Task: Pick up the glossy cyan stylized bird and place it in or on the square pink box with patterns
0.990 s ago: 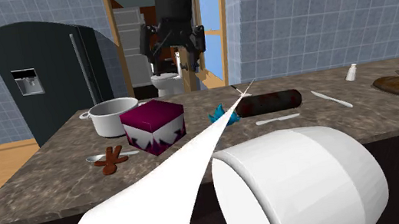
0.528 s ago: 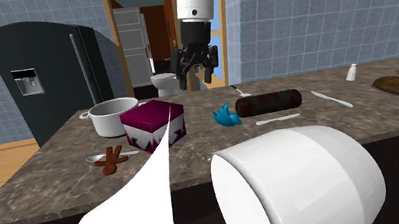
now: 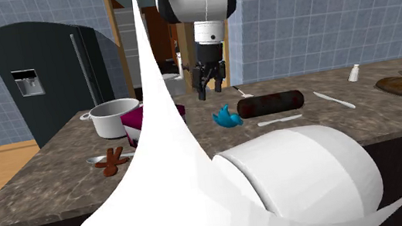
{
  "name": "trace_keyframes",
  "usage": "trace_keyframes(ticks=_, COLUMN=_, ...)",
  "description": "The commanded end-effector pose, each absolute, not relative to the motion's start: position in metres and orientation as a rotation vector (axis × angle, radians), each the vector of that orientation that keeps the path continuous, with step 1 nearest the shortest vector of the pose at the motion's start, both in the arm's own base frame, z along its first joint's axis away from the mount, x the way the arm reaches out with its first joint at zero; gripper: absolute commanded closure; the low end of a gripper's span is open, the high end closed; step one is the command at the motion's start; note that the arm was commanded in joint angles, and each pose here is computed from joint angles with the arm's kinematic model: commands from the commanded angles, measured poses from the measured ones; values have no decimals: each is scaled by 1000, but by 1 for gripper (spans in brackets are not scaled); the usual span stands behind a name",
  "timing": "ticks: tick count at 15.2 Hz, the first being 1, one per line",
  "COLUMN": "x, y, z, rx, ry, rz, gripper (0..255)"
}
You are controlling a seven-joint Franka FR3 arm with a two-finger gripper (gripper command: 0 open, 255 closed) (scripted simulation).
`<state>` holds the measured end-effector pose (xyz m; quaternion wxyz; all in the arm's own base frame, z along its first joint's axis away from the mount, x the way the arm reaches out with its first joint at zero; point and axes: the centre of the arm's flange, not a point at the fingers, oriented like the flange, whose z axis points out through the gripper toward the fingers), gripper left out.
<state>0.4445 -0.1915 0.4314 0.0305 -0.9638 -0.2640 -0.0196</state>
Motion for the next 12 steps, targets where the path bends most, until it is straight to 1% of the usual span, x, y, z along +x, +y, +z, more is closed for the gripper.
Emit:
trace_keyframes(ticks=1, x=464, y=-203, z=416, rx=-2958, ry=-889, rz=-55, gripper=0)
trace_keyframes(ticks=12, x=568, y=-262, z=337, rx=-2859, ry=-1259, rz=-26, gripper=0)
